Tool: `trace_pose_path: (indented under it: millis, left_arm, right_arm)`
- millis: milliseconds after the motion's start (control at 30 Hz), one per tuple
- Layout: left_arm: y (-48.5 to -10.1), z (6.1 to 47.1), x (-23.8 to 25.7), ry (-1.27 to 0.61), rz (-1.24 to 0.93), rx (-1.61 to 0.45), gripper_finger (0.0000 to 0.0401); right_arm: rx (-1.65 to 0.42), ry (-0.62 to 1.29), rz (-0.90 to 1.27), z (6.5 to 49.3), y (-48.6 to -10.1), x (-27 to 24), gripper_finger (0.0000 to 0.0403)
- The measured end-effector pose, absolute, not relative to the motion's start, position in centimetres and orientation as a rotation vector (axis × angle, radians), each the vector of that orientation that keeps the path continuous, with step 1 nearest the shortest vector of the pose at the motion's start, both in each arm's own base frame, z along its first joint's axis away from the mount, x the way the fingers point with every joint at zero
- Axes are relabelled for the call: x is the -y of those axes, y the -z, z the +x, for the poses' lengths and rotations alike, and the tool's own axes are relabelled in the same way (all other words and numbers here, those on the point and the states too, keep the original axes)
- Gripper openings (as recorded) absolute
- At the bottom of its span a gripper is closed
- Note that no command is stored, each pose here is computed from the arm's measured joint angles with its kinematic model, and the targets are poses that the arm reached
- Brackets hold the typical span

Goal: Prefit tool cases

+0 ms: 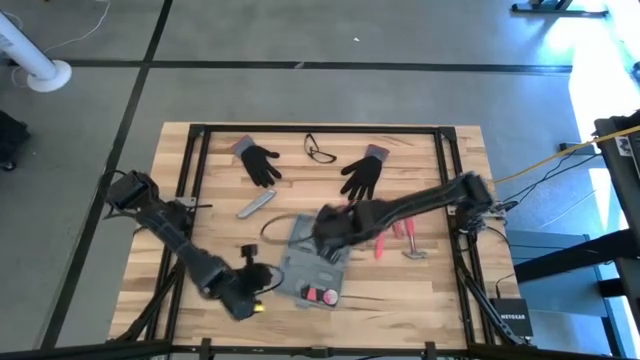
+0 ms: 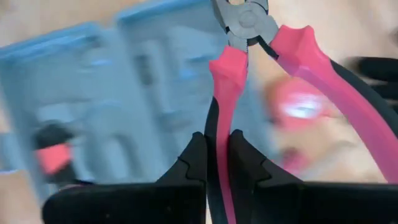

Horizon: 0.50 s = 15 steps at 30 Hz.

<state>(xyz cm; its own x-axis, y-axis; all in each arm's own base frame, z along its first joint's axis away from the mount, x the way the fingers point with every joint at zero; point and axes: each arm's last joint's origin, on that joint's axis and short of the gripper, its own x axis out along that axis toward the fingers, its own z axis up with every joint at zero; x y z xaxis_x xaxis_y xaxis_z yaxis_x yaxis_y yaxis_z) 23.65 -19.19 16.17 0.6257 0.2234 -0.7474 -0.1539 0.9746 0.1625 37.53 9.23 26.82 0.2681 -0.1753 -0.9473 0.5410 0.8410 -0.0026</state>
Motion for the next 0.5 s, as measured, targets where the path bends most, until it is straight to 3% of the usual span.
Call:
trace_pose_path:
  millis: [200,367,500]
  left_arm:
    - [-17.0,29.1,14.6,-0.036,0.087,-0.837,0.0000]
    - [-18.3,32.7,9.8,-0.046,0.066,-0.678,0.0000]
    - [-18.1,33.9,6.9,-0.042,0.008,-0.665,0.0000]
  right_arm:
    - [-1.157,0.594,0.474,32.0,-28.8,-5.9,0.0026]
    - [-1.114,0.634,0.605,28.4,-28.6,-5.7,0.0026]
    - [-1.128,0.655,0.644,27.3,-27.3,-6.8,0.0026]
